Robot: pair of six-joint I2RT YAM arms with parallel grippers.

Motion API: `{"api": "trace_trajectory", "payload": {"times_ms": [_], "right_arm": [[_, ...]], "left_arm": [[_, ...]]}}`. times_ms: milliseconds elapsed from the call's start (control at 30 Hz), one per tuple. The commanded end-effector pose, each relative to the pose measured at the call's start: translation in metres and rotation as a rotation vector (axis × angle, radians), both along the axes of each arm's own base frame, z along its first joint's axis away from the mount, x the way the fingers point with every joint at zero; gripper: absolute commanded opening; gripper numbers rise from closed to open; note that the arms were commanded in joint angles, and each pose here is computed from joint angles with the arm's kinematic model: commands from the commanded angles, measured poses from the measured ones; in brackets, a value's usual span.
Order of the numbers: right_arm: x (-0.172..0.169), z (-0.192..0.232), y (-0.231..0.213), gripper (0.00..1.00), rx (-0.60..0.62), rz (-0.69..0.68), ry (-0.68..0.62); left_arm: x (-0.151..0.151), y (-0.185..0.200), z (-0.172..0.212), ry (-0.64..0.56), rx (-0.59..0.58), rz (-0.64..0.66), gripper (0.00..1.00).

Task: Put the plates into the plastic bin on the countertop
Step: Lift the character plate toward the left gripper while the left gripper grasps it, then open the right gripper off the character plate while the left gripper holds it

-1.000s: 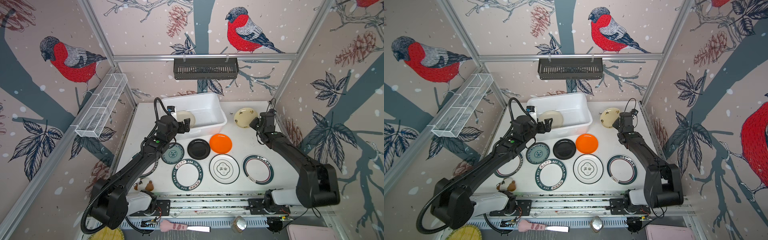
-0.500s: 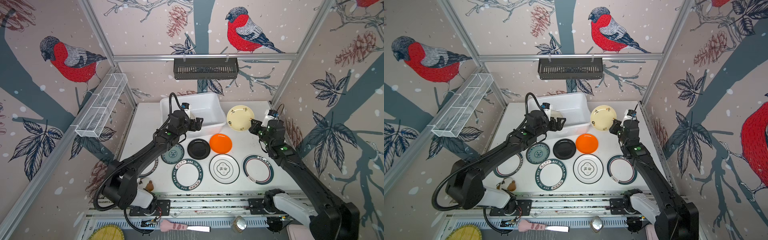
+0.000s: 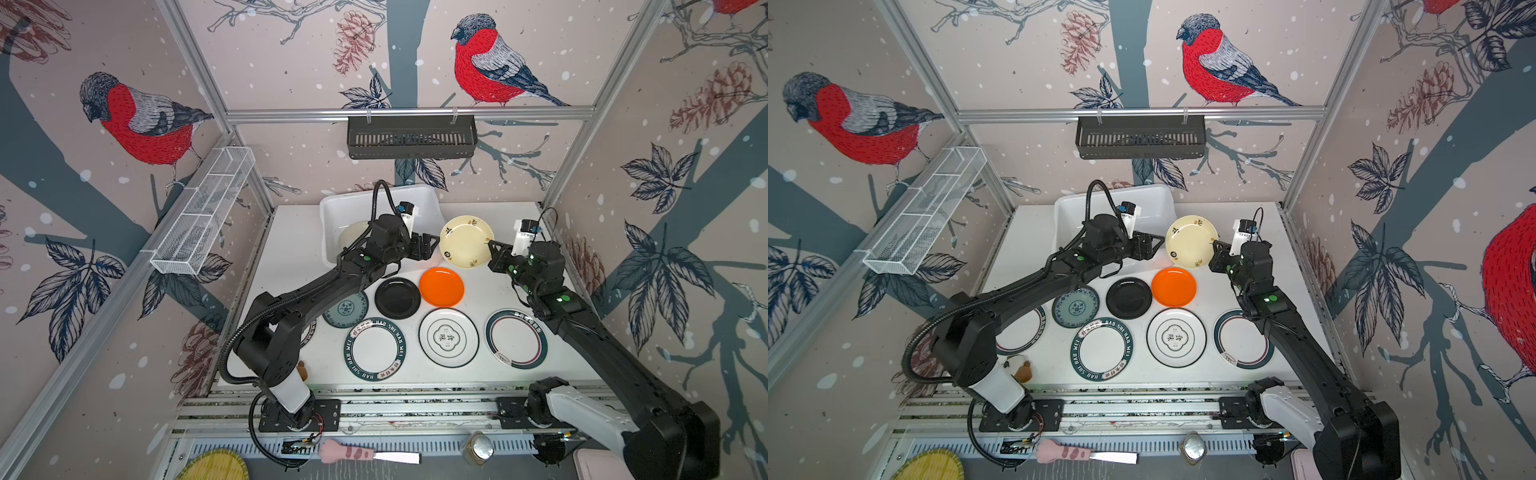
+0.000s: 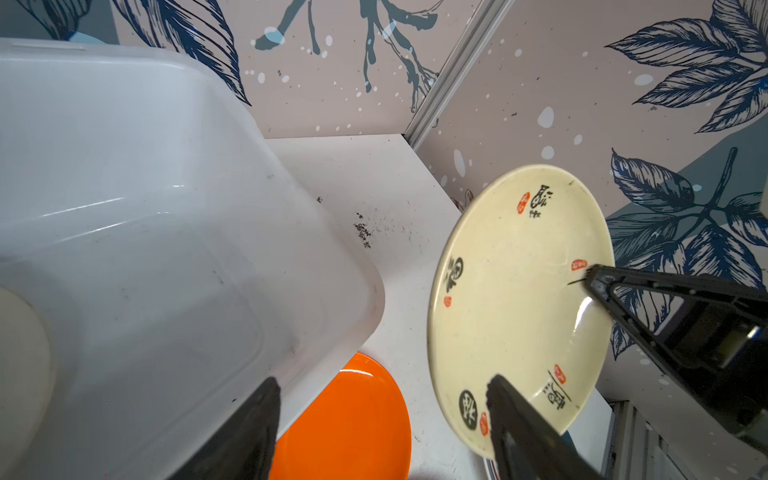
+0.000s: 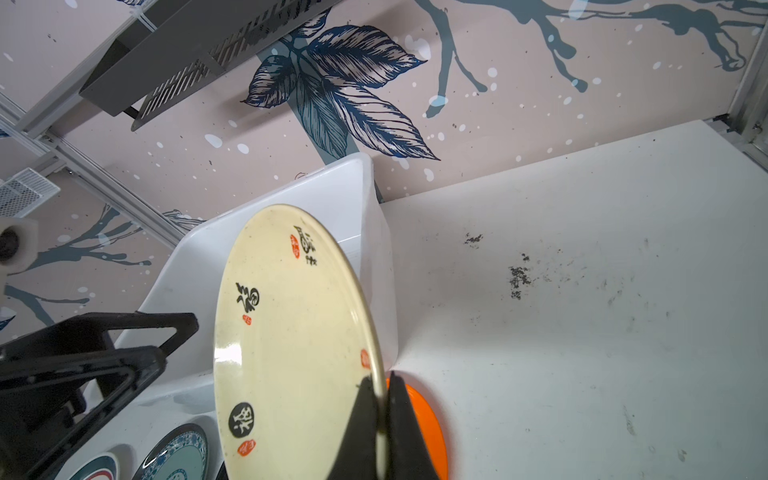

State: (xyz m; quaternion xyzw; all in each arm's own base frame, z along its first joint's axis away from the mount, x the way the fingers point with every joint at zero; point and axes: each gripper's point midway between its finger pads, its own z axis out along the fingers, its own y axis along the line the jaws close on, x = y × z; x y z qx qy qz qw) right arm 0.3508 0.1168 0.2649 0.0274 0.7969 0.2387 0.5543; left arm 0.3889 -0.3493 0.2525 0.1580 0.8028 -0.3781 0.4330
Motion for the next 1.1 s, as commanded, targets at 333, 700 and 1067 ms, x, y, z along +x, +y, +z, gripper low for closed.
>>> {"api": "trace_trajectory", "payload": {"times_ms": [333, 700, 1067], "right_arm": [[-0.008, 0.017, 0.002, 0.0, 0.018, 0.032, -0.092], [-0.009, 0.012, 0.004, 0.0, 0.019, 0.047, -0.093], [-0.01, 0.011, 0.004, 0.0, 0.027, 0.048, -0.099]], "left_arm": [[-0.003, -0.037, 0.01, 0.032, -0.116, -0.109, 0.32], [-0.007, -0.039, 0.008, 0.042, -0.119, -0.118, 0.27], [-0.009, -0.043, 0.005, 0.049, -0.117, -0.126, 0.1]]}}
